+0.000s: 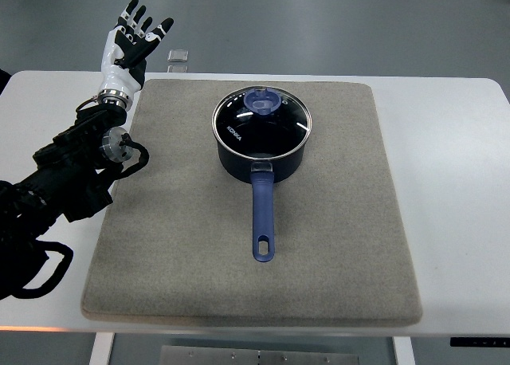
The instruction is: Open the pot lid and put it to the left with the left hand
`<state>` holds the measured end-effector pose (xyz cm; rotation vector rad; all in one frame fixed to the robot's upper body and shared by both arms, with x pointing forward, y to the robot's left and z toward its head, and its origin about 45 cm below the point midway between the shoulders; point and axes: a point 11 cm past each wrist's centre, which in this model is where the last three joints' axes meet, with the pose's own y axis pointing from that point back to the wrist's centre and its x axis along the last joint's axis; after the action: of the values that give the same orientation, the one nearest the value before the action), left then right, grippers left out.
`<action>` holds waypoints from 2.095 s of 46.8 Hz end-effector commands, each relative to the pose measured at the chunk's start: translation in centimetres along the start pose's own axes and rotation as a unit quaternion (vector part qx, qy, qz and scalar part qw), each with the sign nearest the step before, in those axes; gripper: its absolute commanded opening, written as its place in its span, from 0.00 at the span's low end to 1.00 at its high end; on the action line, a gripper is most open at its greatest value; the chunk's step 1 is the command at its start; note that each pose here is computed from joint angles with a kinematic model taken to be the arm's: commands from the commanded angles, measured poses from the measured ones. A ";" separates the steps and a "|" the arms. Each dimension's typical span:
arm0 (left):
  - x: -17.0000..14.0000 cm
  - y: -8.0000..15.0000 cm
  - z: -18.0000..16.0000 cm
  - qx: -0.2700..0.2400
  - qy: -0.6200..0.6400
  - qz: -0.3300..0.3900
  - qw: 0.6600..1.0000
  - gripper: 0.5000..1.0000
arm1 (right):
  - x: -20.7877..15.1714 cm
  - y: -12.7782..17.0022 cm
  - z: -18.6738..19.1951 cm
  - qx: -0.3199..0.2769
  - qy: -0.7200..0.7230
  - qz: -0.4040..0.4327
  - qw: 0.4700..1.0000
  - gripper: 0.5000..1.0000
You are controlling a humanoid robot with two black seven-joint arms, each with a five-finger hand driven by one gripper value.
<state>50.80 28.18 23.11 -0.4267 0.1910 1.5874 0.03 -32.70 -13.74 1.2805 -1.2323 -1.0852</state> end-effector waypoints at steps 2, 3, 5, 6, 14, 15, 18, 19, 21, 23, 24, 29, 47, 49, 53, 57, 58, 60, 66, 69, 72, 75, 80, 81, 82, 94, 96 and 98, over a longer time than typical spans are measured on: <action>0.2 0.1 -0.1 0.001 -0.004 0.003 1.000 0.97 | 0.0 0.0 0.0 0.000 0.000 0.000 1.000 0.83; 0.3 0.1 -0.1 0.001 -0.005 0.005 1.000 0.97 | 0.0 0.0 0.0 0.000 0.001 0.000 1.000 0.83; 0.3 0.1 -0.1 0.001 -0.006 0.006 1.000 0.97 | 0.0 0.0 0.0 0.000 0.000 0.000 1.000 0.83; 0.2 0.1 -0.1 0.001 -0.005 0.005 1.000 0.97 | 0.0 0.0 0.0 0.000 0.000 0.000 1.000 0.83; 0.5 0.1 0.0 0.000 -0.005 0.008 1.000 0.97 | 0.0 0.0 0.0 0.000 0.000 0.000 1.000 0.83; 0.6 0.1 0.1 0.000 -0.005 0.008 1.000 0.97 | 0.0 0.0 0.0 0.000 0.000 0.000 1.000 0.83; 0.7 0.1 0.1 0.000 -0.007 0.008 1.000 0.97 | 0.0 0.0 0.0 0.000 0.000 0.000 1.000 0.83; 0.7 0.1 0.1 0.000 -0.007 0.008 1.000 0.97 | 0.0 0.0 0.0 0.000 0.000 0.000 1.000 0.83; 0.7 0.1 0.2 -0.001 -0.007 0.009 1.000 0.97 | 0.0 0.0 0.0 0.000 0.000 0.000 1.000 0.83; 0.9 0.1 0.2 -0.001 -0.010 0.009 1.000 0.97 | 0.0 0.0 0.0 0.000 0.001 0.000 1.000 0.83; 1.0 0.1 0.3 -0.001 -0.011 0.010 1.000 0.97 | 0.0 0.0 0.0 0.000 0.001 0.000 1.000 0.83; 0.5 0.0 0.2 0.002 -0.025 -0.001 1.000 0.98 | 0.0 0.0 0.0 0.000 0.000 0.000 1.000 0.83; -1.6 -1.8 3.3 0.004 -0.213 -0.123 0.969 0.97 | 0.0 0.0 0.0 0.000 0.000 0.000 1.000 0.83; -1.6 -2.0 3.9 -0.001 -0.220 -0.126 0.967 0.97 | 0.0 0.0 0.0 0.000 0.000 0.000 1.000 0.83; -2.9 -2.4 4.3 0.000 -0.265 -0.160 0.951 0.97 | 0.0 0.0 0.0 0.000 0.000 0.000 1.000 0.83; -4.5 -2.6 4.4 0.008 -0.320 -0.210 0.924 0.97 | 0.0 0.0 0.0 0.000 0.000 0.000 1.000 0.83; -4.8 -2.6 4.5 0.010 -0.333 -0.222 0.916 0.97 | 0.0 0.0 0.0 0.000 0.000 0.000 1.000 0.83; -5.4 -2.7 4.6 0.017 -0.361 -0.251 0.898 0.97 | 0.0 0.0 0.0 0.000 0.000 0.000 1.000 0.83; -7.5 -2.4 4.5 0.048 -0.452 -0.346 0.821 0.97 | 0.0 0.0 0.0 0.000 0.000 0.000 1.000 0.83; -8.3 -2.1 4.4 0.064 -0.491 -0.386 0.778 0.97 | 0.0 0.0 0.0 0.000 0.000 0.000 1.000 0.83; -9.4 -2.0 4.8 0.074 -0.526 -0.419 0.736 0.97 | 0.0 0.0 0.0 0.000 0.000 0.000 1.000 0.83; -10.1 -2.3 5.5 0.081 -0.556 -0.438 0.702 0.97 | 0.0 0.0 0.0 0.000 0.000 0.000 1.000 0.83; -11.4 -2.8 7.0 0.083 -0.611 -0.455 0.643 0.97 | 0.0 0.0 0.0 0.000 0.000 0.000 1.000 0.83; -11.5 -2.9 7.3 0.083 -0.620 -0.456 0.633 0.97 | 0.0 0.0 0.0 0.000 0.001 0.000 1.000 0.83; -11.8 -3.0 7.7 0.082 -0.629 -0.457 0.624 0.97 | 0.0 0.0 0.0 0.000 0.000 0.000 1.000 0.83; -15.2 -3.1 10.2 0.073 -0.693 -0.486 0.527 0.97 | 0.0 0.0 0.0 0.000 0.000 0.000 1.000 0.83; -15.9 -2.9 10.3 0.069 -0.691 -0.494 0.523 0.97 | 0.0 0.0 0.0 0.000 0.001 0.000 1.000 0.83; -16.8 -2.3 10.0 0.067 -0.686 -0.508 0.517 0.97 | 0.0 0.0 0.0 0.000 0.001 0.000 1.000 0.83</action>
<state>52.33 17.85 38.81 0.8543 -1.0092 0.3557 0.03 -32.70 -13.74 1.2806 -1.2321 -1.0850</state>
